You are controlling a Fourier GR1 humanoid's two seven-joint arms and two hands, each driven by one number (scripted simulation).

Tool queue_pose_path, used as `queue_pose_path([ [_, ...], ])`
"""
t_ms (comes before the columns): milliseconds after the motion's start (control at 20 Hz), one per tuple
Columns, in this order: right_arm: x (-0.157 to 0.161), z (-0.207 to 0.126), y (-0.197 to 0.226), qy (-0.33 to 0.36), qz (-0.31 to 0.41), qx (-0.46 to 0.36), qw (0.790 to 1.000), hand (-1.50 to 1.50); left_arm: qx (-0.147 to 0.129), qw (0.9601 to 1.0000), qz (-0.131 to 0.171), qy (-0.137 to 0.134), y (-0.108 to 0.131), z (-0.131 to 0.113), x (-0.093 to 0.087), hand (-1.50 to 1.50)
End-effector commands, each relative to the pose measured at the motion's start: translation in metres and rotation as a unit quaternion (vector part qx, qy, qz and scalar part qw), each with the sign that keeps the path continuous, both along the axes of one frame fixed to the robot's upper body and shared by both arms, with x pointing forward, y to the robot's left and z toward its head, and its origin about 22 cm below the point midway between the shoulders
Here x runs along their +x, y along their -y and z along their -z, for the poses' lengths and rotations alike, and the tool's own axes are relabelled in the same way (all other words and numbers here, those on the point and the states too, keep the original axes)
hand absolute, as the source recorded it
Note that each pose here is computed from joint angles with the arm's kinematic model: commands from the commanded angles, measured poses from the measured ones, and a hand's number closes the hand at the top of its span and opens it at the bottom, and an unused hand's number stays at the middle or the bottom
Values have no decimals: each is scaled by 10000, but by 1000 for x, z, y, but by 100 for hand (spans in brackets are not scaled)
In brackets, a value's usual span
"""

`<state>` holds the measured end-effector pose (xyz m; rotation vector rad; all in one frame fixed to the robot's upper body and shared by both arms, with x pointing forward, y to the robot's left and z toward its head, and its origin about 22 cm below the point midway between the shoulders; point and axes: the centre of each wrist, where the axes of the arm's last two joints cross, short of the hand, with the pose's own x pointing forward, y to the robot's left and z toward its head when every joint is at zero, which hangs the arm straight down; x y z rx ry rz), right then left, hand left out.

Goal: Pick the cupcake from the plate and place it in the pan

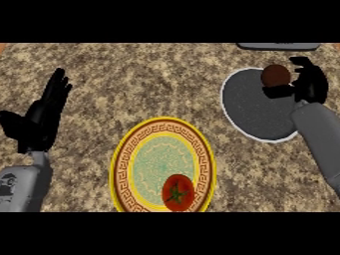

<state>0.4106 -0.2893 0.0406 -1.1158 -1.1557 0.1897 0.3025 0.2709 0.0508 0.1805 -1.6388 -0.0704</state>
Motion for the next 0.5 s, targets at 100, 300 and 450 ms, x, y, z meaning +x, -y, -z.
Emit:
queue_pose_path([
  [100, -9, 29, 19, 36, -448, 850, 9954, -150, 34, 9999, 75, 93, 3, -16, 7, 0],
  [300, -2, 23, 7, 672, -423, 769, 9939, -150, -35, 9999, 31, -122, 3, -18, 5, 0],
  [450, -7, 23, 6, 1419, -373, 943, 9847, -150, -19, 10000, -60, -66, 0, 0, -4, 0],
])
